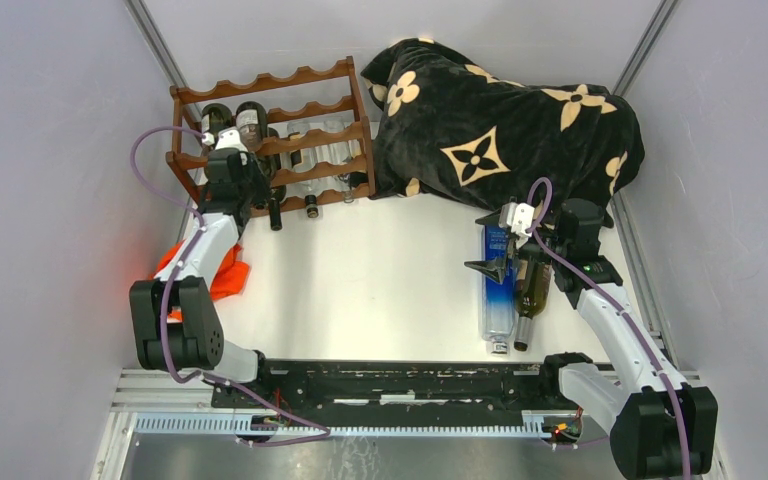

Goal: Put the wine bottle on the wine rack
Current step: Place the wine bottle in the wine rack.

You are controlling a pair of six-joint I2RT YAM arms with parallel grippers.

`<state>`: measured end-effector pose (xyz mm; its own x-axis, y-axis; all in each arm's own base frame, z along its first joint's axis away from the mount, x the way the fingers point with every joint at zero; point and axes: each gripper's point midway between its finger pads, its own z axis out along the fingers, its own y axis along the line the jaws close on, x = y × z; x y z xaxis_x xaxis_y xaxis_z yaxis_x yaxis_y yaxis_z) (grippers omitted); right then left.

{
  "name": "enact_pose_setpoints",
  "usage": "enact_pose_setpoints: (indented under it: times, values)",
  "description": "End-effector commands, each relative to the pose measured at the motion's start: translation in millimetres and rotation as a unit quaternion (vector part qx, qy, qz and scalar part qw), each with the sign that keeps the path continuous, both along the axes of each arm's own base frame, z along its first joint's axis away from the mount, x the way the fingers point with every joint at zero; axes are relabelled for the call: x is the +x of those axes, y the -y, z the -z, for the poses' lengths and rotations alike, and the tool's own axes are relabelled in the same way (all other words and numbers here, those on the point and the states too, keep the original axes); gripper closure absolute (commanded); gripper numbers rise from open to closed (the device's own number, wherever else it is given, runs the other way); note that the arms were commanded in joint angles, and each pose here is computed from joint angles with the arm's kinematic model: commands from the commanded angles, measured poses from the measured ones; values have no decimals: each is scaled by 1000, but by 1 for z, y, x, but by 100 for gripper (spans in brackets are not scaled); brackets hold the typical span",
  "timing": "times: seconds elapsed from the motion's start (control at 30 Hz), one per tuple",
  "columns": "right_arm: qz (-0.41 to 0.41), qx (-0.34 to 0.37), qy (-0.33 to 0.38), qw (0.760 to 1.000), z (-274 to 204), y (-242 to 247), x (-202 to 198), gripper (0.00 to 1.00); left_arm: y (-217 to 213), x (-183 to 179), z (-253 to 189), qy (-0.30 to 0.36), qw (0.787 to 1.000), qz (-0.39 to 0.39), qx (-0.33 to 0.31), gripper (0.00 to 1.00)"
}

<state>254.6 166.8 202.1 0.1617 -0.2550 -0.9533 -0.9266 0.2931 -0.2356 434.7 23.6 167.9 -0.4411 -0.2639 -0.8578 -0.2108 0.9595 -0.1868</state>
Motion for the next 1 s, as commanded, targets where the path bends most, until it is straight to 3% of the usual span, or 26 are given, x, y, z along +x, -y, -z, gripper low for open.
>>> enact_pose_setpoints:
  times: [0.0, 0.97]
  values:
    - [-2, 1, 26, 1000, -11, 0, 1, 2, -19, 37, -85, 135, 990, -24, 36, 98]
    - [0, -3, 32, 999, -12, 1, 1, 2, -10, 68, -61, 126, 992, -10, 24, 95]
